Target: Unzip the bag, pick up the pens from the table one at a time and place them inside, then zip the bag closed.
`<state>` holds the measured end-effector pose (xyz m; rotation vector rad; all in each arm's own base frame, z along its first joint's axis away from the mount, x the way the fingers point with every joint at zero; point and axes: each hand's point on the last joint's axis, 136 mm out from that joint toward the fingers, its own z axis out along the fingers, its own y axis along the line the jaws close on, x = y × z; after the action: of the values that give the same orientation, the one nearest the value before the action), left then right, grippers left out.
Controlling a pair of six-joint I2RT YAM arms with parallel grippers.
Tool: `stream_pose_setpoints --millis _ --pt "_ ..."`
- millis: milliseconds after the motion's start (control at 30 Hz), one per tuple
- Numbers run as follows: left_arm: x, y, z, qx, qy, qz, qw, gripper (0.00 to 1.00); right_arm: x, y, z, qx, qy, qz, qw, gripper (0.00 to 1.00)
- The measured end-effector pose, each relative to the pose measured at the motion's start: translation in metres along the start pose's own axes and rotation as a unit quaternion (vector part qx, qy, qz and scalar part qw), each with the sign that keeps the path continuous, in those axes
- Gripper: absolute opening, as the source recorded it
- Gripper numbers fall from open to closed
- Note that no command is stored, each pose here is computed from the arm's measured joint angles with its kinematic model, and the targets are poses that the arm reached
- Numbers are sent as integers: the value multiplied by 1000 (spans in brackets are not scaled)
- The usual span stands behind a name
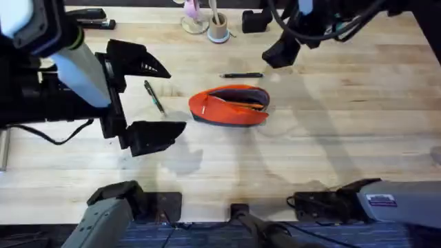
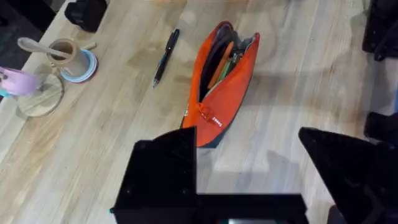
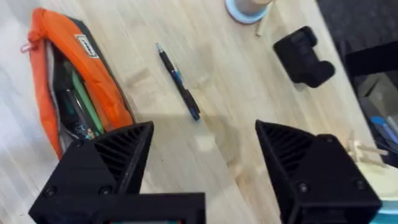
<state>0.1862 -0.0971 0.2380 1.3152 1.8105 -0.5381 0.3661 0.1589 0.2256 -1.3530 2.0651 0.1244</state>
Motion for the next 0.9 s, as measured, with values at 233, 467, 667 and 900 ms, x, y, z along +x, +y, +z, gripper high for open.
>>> stream_pose_setpoints --millis 233,467,667,900 --pt "0 0 0 0 0 0 1000 993 21 6 42 -43 40 11 998 995" --pt "0 0 0 0 0 0 1000 993 43 10 84 -76 75 26 994 996" --pt "0 0 0 0 0 0 1000 994 54 7 104 -82 84 33 993 996" --pt "0 0 0 0 0 0 1000 994 57 2 124 -78 84 55 992 996"
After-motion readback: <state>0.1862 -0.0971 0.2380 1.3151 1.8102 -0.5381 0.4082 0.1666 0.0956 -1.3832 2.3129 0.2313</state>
